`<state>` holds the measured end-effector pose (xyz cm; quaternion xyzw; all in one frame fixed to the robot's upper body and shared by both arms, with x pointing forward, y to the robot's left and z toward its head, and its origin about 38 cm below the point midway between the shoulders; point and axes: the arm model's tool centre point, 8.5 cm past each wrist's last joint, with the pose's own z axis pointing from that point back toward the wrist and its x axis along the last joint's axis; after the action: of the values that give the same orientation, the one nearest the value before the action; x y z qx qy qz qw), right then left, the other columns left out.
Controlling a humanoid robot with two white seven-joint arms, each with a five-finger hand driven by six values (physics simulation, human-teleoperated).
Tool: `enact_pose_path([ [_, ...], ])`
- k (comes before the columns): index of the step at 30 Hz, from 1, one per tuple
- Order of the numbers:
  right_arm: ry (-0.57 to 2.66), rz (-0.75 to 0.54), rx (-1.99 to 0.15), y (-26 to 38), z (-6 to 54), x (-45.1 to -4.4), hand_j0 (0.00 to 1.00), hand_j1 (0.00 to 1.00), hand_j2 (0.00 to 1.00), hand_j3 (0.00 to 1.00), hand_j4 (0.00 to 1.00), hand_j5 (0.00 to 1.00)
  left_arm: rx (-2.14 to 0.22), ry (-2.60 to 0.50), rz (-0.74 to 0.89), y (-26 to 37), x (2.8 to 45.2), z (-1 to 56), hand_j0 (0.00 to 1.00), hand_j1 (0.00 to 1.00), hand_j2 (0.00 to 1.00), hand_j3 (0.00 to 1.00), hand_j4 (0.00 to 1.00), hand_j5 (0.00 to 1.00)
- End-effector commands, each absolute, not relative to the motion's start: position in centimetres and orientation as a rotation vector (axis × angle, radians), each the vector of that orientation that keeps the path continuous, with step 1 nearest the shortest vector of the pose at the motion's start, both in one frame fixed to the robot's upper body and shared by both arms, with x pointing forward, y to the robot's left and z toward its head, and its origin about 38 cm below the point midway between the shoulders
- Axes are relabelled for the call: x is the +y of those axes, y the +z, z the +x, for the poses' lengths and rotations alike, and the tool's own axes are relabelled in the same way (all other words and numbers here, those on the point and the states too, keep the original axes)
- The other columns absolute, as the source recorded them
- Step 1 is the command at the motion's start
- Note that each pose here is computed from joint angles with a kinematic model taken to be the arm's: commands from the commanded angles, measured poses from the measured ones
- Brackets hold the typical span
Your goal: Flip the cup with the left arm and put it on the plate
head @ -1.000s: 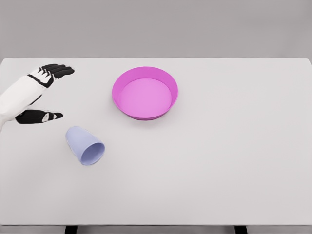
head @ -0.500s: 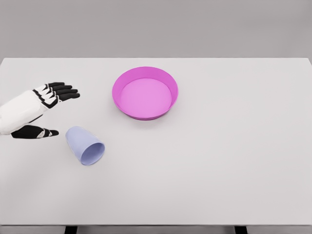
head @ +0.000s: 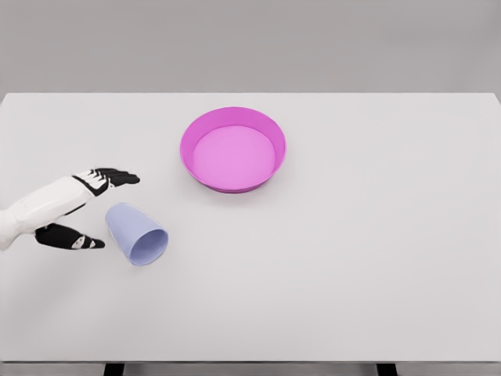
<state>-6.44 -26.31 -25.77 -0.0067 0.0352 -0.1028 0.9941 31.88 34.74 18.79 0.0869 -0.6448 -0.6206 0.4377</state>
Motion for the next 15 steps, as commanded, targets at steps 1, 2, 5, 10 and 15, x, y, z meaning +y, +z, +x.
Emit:
enact_pose_path([
  [1,-0.206,-0.013,0.071,-25.77,-6.45,-26.31,1.0,1.0,1.0,1.0,1.0,1.0,-1.527,-1.54,0.205,18.01,34.94,31.89,1.0,1.0,1.0,1.0,1.0,1.0],
  [2,-0.206,-0.013,0.071,-25.77,-6.45,-26.31,1.0,1.0,1.0,1.0,1.0,1.0,-1.511,-1.54,0.211,17.84,35.05,31.93,1.0,1.0,1.0,1.0,1.0,1.0],
  [5,-0.206,-0.013,0.071,-25.77,-6.45,-26.31,1.0,1.0,1.0,1.0,1.0,1.0,-1.499,-1.545,0.212,17.88,35.03,32.07,1.0,1.0,1.0,1.0,1.0,1.0],
  [10,-0.206,-0.013,0.071,-25.77,-6.45,-26.31,1.0,1.0,1.0,1.0,1.0,1.0,-1.431,-1.597,0.188,17.75,34.98,32.21,1.0,1.0,1.0,1.0,1.0,1.0],
  [15,-0.206,-0.013,0.071,-25.77,-6.45,-26.31,1.0,1.0,1.0,1.0,1.0,1.0,-1.405,-1.653,0.163,18.13,34.42,32.65,1.0,1.0,1.0,1.0,1.0,1.0],
])
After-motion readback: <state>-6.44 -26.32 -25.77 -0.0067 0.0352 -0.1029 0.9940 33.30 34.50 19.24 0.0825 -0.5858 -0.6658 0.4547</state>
